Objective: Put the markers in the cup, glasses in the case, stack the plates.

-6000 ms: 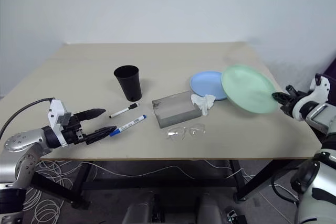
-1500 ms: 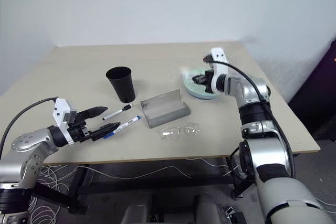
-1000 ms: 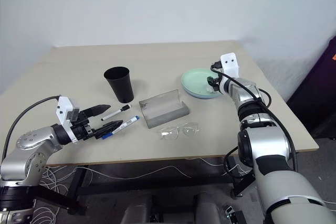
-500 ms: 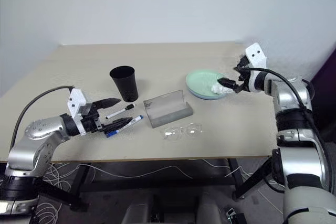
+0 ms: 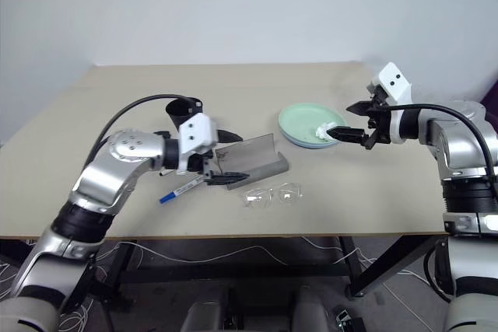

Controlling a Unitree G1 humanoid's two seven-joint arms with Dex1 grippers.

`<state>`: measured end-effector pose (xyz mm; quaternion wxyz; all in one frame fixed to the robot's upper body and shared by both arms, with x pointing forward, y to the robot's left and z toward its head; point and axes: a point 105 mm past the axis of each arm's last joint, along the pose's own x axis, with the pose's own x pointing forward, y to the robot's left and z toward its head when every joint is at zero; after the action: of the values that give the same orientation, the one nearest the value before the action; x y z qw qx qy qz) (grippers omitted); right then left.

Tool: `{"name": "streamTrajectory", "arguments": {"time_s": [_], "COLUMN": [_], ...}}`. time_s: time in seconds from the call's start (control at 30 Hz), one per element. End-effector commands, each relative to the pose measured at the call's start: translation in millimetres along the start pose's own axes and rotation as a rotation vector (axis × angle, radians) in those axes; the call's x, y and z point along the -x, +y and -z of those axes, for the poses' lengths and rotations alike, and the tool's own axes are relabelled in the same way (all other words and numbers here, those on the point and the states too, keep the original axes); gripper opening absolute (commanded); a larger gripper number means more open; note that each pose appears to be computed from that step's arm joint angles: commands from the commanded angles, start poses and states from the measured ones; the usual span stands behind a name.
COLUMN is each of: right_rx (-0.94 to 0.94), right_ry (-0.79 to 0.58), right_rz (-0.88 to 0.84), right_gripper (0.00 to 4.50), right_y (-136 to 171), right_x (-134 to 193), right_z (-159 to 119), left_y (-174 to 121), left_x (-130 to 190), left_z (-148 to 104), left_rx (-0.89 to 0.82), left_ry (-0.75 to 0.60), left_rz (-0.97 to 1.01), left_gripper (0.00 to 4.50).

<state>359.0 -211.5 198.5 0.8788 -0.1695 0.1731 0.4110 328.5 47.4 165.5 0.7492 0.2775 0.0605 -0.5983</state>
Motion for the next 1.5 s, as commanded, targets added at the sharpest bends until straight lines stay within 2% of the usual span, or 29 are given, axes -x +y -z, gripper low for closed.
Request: {"name": "streamTrajectory", "arguments": {"time_s": [0.03,0.27,0.6,1.03,1.13,1.5], "right_rx": [0.051,0.06,0.052,0.035,0.033,0.026], "right_ry": [-0.01,0.027,0.021,0.012,0.011,-0.001], "right_rz": [-0.076,-0.178,-0.128,-0.121,-0.118,-0.114], "right_gripper": [4.46,4.46,4.46,4.46,4.5,4.5], "right_y": [17.4,42.6,38.7,42.1,42.1,42.6], "right_x": [13.1,30.1,35.0,30.3,30.0,26.8], "right_z": [-9.5,-0.1,-0.7,1.7,1.7,1.7], "left_y": [-0.4,-5.4,0.3,-7.2,-8.3,-10.3], "left_x": [-17.0,-41.1,-63.4,-77.2,-77.6,-74.6], "left_z": [-3.7,4.0,8.3,14.3,15.6,16.9], "left_rx": [-0.009,-0.048,-0.152,-0.162,-0.166,-0.187], "left_ry": [0.058,0.165,0.237,0.267,0.275,0.297], "left_rz": [0.029,0.098,0.128,0.186,0.192,0.226], "left_gripper": [4.5,4.5,4.5,4.5,3.9,0.04]}}
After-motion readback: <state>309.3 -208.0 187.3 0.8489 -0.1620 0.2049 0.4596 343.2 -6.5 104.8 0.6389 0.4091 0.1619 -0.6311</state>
